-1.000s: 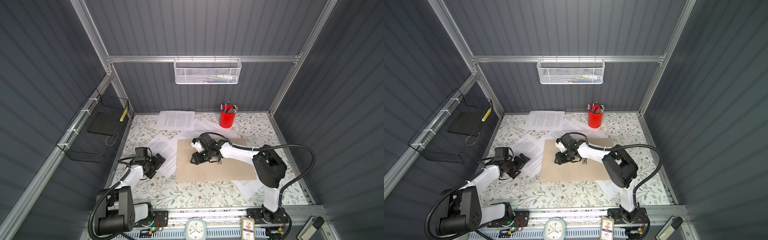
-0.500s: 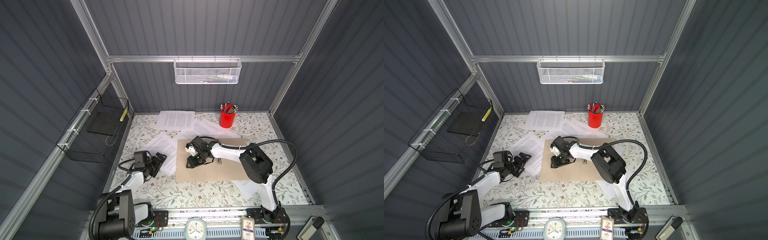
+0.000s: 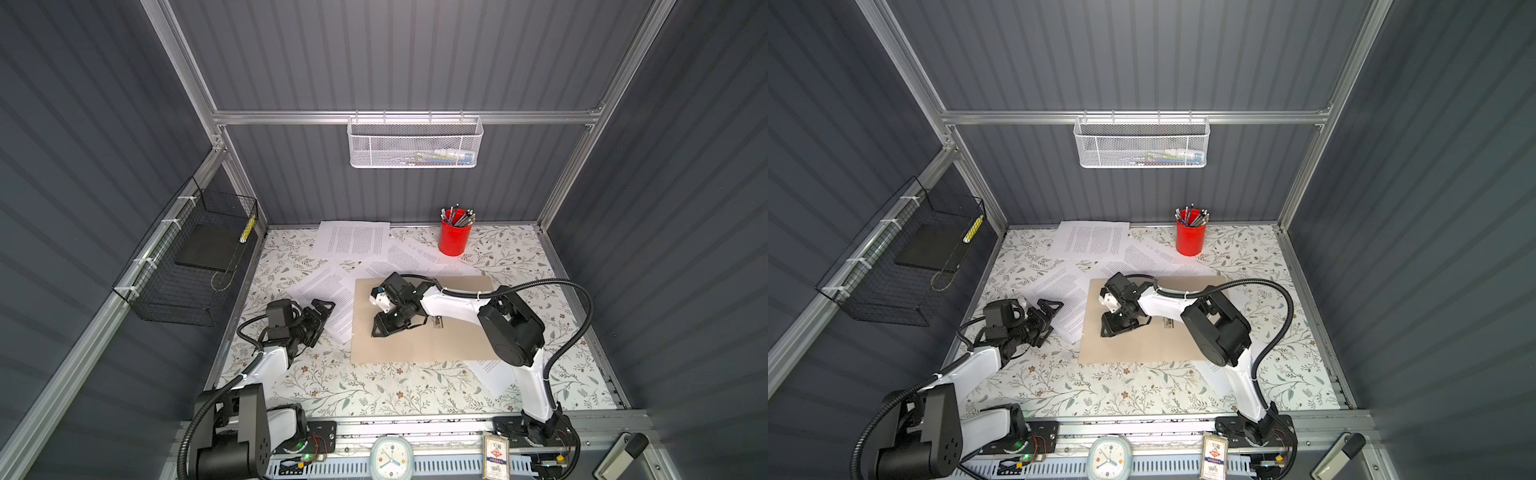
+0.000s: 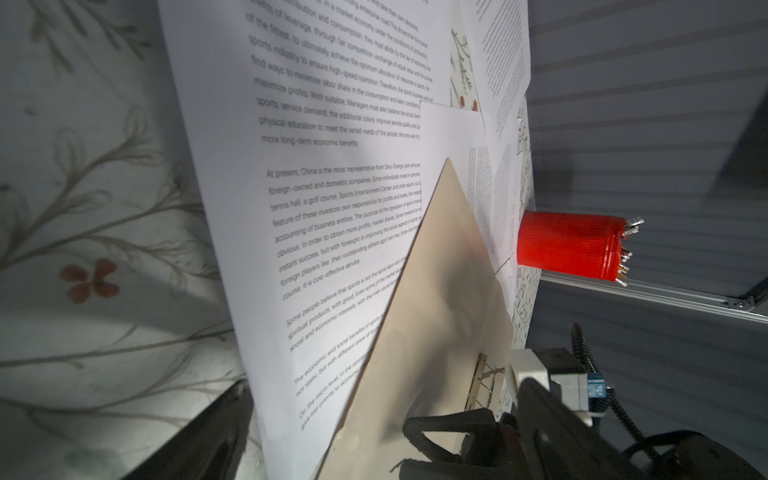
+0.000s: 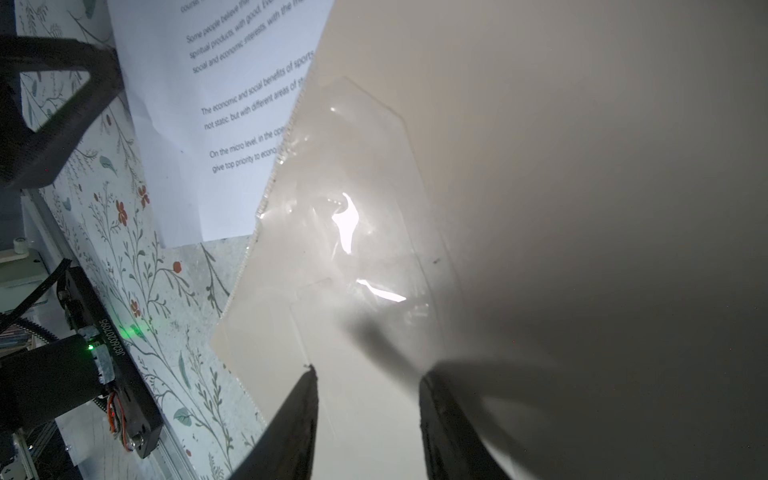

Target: Put the files into the folder

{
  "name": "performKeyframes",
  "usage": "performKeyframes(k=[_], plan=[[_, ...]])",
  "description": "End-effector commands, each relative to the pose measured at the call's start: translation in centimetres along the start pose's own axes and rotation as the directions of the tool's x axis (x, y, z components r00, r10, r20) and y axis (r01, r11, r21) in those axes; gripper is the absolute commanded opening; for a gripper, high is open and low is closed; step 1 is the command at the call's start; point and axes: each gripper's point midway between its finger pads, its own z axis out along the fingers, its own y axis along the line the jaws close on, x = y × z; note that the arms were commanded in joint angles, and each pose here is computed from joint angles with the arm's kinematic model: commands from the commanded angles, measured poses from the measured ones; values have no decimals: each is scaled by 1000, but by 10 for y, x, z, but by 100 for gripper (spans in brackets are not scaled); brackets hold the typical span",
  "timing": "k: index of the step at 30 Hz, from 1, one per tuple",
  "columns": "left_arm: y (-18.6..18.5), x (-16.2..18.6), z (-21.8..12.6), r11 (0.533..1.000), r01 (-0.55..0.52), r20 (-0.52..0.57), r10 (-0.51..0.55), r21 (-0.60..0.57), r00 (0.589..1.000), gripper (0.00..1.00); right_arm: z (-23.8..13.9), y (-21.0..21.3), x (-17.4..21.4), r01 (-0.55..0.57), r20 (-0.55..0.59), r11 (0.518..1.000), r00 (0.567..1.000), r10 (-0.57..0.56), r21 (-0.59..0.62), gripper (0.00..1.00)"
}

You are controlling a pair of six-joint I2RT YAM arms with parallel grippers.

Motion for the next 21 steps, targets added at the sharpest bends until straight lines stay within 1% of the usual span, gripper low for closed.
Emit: performKeyframes(k=[1,4,6,7,9,10,12,13,15,16,18,19,21], plan=[[-5,-2,2,1000,-5,0,5,27,1000,100,11,-2,10,-23,-50,1000,998,23,-7,43],[3,-4,7,1000,6,-7,-6,-18,1000,99,11,-1,10,-27,-50,1000,998,26,-15,42],[10,-5,10,999,20,-3,-21,-43,1000,95,11,0,9,-27,-49,999,998,26,-19,42],[11,-7,11,999,25,1,-25,-43,1000,91,10,1,9,-29,-47,999,999,28,-22,43],[11,-9,14,999,32,7,-32,-40,999,78,9,3,9,-22,-42,999,999,20,-35,44],[10,-10,15,999,32,8,-32,-36,999,67,8,4,9,-23,-39,999,999,21,-41,45],[10,-11,16,999,38,12,-37,-37,999,52,7,5,11,-23,-41,999,999,22,-43,46],[12,-12,17,998,44,16,-43,-44,999,43,6,5,10,-24,-40,999,999,22,-44,47],[15,-13,17,997,49,22,-48,-57,999,31,5,5,10,-25,-40,999,999,23,-48,50],[16,-13,17,997,49,24,-48,-63,999,24,5,8,5,-13,-19,998,1000,12,-60,52],[18,-14,16,995,52,28,-50,-84,998,6,2,11,3,-8,-9,997,1000,8,-73,55],[19,-15,15,994,49,29,-46,-97,998,1,-1,12,2,-7,2,997,1000,8,-81,57],[21,-17,13,991,30,28,-27,-131,999,0,-10,13,-2,-7,33,996,999,11,-92,62]])
